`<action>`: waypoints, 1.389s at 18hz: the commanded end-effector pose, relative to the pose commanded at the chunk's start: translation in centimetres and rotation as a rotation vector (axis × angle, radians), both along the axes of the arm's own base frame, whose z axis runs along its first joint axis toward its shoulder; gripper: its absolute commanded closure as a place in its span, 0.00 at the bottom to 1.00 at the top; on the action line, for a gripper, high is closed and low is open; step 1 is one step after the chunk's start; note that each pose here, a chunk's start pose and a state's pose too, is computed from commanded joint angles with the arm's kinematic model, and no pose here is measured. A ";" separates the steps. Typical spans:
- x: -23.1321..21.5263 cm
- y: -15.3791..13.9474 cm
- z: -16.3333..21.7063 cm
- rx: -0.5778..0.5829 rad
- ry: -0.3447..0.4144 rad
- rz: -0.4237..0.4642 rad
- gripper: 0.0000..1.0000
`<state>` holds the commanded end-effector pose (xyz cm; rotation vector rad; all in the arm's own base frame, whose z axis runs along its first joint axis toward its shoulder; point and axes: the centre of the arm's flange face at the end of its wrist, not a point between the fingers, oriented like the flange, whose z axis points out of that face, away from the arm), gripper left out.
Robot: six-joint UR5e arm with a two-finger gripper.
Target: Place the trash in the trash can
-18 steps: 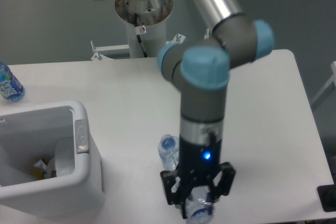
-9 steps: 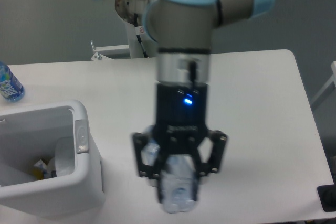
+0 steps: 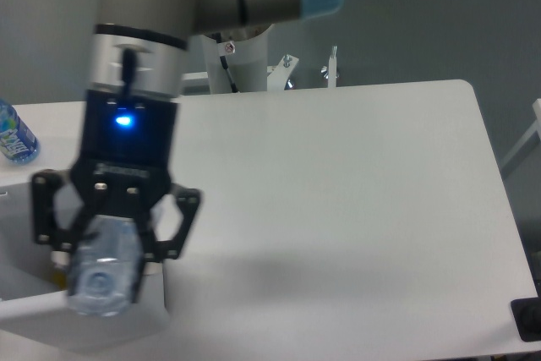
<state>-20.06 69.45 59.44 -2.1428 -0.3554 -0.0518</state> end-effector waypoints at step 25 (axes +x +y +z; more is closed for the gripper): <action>-17.0 -14.4 -1.0 -0.557 0.422 0.167 0.00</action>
